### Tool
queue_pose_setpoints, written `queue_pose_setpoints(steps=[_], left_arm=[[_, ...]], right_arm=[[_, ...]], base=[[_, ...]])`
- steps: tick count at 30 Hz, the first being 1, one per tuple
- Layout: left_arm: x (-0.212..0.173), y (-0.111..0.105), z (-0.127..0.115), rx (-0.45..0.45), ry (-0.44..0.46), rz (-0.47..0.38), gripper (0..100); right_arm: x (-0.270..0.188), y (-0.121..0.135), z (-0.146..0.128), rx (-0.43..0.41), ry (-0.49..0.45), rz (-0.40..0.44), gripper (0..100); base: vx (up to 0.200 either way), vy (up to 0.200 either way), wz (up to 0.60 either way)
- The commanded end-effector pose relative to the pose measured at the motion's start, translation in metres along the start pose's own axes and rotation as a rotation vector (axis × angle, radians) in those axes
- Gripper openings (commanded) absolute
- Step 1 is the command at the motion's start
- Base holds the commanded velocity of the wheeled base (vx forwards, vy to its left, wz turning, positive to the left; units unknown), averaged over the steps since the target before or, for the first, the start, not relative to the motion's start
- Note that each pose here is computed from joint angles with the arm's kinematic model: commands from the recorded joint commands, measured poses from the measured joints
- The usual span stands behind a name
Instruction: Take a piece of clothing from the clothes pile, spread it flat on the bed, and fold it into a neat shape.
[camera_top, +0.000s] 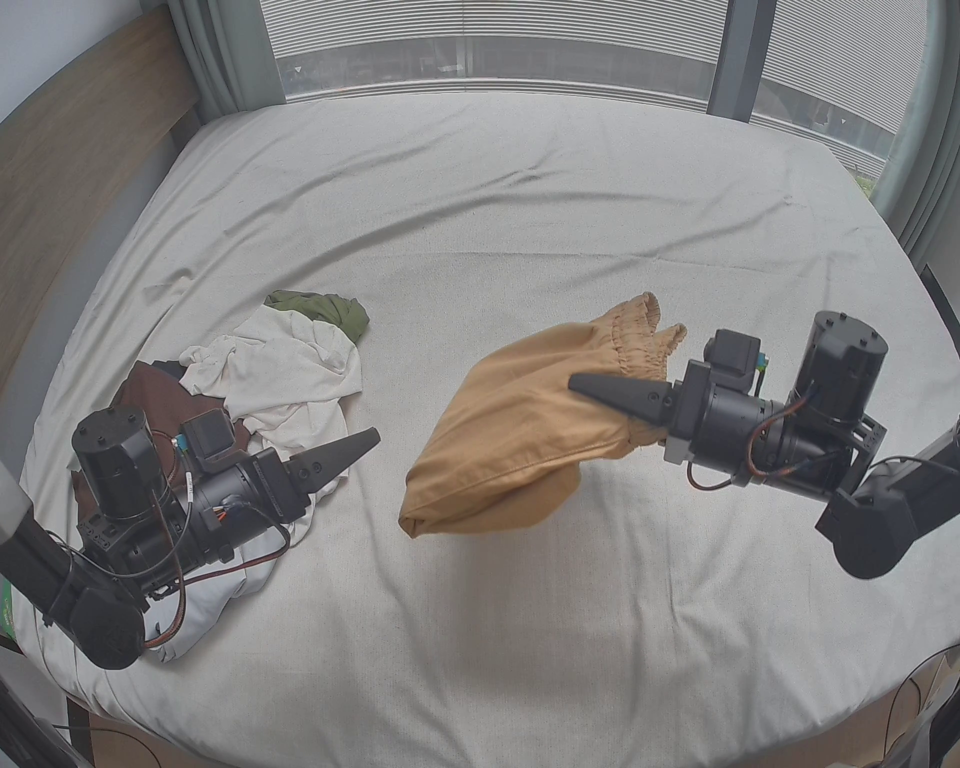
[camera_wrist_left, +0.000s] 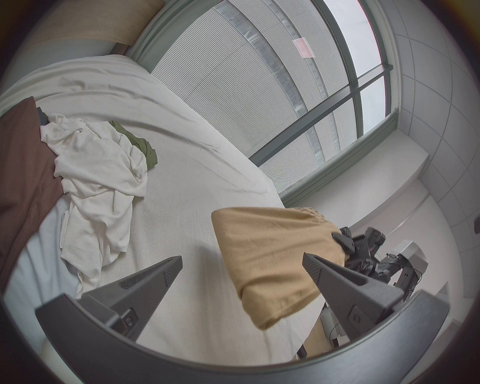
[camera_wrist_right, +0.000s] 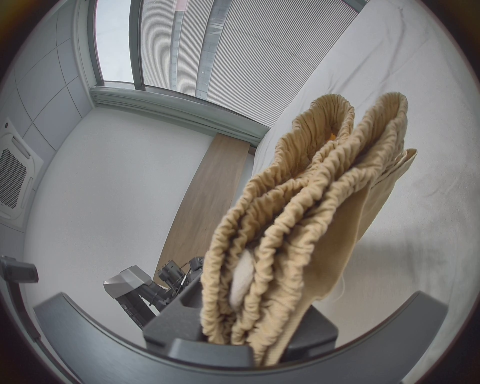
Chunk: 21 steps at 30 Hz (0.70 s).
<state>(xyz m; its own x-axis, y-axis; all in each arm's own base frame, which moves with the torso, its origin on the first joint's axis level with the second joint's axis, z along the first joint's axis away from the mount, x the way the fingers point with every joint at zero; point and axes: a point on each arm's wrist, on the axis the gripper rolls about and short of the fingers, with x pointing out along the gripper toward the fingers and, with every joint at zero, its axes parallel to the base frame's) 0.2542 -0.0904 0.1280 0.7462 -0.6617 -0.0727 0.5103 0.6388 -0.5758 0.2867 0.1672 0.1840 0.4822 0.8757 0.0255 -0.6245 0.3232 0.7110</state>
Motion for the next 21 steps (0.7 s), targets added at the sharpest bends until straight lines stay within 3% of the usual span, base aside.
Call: queue_pose_setpoints(steps=[1,6,14,21], left_arm=[[-0.006,0.006,-0.004,0.031,0.026,0.034,100],[-0.011,0.008,-0.009,0.054,0.070,0.022,100],[-0.012,0.009,-0.008,0.054,0.064,0.028,100],[-0.012,0.009,-0.008,0.054,0.063,0.027,100]], right_arm=[[0.012,-0.003,0.025,-0.005,-0.023,-0.015,0],[0.027,-0.005,0.050,-0.017,-0.050,-0.019,0],[0.052,-0.013,0.083,-0.028,-0.070,-0.022,0],[0.075,-0.028,0.098,-0.030,-0.075,-0.025,0]], base=[[0.000,0.000,0.00],[0.000,0.000,0.00],[0.000,0.000,0.00],[0.000,0.000,0.00]])
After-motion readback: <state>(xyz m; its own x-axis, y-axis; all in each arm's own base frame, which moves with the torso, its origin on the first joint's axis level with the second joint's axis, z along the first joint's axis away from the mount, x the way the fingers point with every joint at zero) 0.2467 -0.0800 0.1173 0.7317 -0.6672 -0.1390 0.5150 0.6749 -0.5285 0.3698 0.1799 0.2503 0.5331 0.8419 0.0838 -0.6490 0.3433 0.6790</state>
